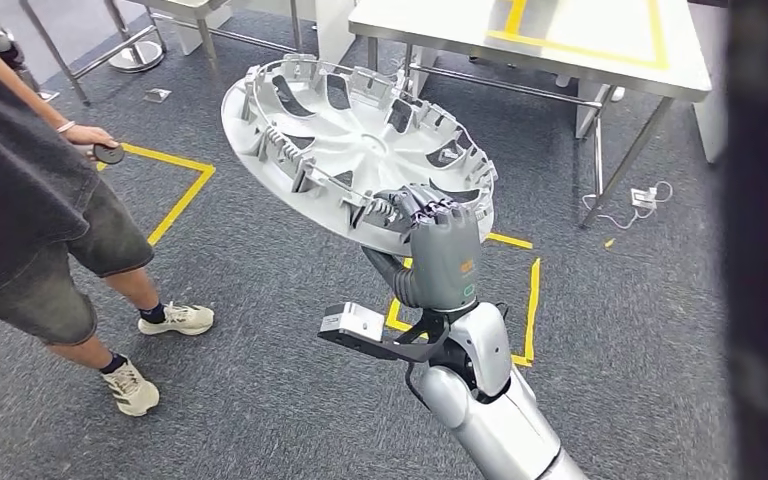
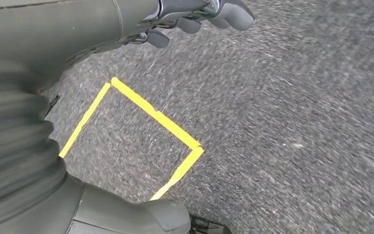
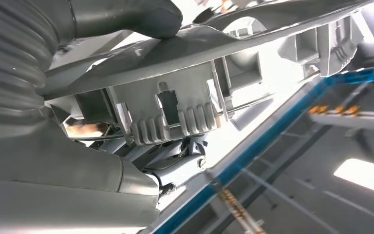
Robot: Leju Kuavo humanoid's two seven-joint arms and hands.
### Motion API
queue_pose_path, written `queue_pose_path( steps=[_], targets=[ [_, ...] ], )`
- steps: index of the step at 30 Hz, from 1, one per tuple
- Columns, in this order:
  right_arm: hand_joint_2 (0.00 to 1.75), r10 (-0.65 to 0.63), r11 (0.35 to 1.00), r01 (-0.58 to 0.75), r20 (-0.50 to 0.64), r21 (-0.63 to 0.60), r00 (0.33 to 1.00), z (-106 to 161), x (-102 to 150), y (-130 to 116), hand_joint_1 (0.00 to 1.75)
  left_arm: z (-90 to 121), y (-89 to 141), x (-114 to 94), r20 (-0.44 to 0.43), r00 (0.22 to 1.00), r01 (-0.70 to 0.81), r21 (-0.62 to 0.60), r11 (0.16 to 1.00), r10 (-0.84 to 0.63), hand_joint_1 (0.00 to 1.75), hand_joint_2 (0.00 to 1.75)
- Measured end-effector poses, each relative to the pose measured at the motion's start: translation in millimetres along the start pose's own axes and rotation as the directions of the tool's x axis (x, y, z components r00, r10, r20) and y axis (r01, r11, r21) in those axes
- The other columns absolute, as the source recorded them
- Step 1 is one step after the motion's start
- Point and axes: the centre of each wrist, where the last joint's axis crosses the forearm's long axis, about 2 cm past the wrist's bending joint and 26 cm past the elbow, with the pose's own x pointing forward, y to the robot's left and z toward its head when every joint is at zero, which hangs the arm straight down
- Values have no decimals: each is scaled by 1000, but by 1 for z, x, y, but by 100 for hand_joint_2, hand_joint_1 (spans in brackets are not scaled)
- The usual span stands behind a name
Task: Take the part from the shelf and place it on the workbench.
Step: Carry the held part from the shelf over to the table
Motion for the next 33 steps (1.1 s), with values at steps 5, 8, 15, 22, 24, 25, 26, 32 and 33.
queue_pose_path(
  steps=[5, 8, 15, 22, 24, 25, 26, 32, 33],
  targets=[
    [175, -42, 999, 42, 2, -15, 999, -1, -1, 0, 175, 0, -2, 4, 8, 1000, -5, -3, 1000, 5, 0, 175],
    [175, -60, 998, 60, 6, -21, 998, -1, -2, 0, 175, 0, -3, 6, 12, 1000, -8, -7, 1000, 8, 0, 175],
    [175, -67, 997, 67, 9, -32, 998, -2, 0, 0, 175, 1, -2, 1, 8, 1000, -2, -8, 1000, 2, 0, 175],
    [175, -71, 997, 71, 5, -34, 997, 0, 2, 1, 175, 0, -2, 2, 5, 1000, -3, -13, 1000, 3, 0, 175],
    [175, -73, 997, 73, 2, -33, 997, 1, 3, 1, 175, 0, -2, 1, -1, 1000, -2, -13, 1000, 2, 0, 175],
    [175, -73, 997, 73, 2, -33, 997, 1, 3, 1, 175, 0, -2, 1, -2, 1000, -1, -13, 1000, 1, 0, 175],
    [175, -73, 997, 73, 3, -33, 997, 1, 3, 1, 175, 0, -2, 1, -2, 1000, 1, -13, 1000, -1, 0, 175],
    [175, -77, 997, 77, -2, -28, 997, 4, 3, 1, 175, 1, -1, 0, -12, 1000, 6, -13, 1000, -6, 0, 175],
    [175, -78, 997, 78, -2, -28, 997, 4, 3, 1, 175, 1, -1, 0, -14, 1000, 6, -13, 1000, -6, 0, 175]
  ],
)
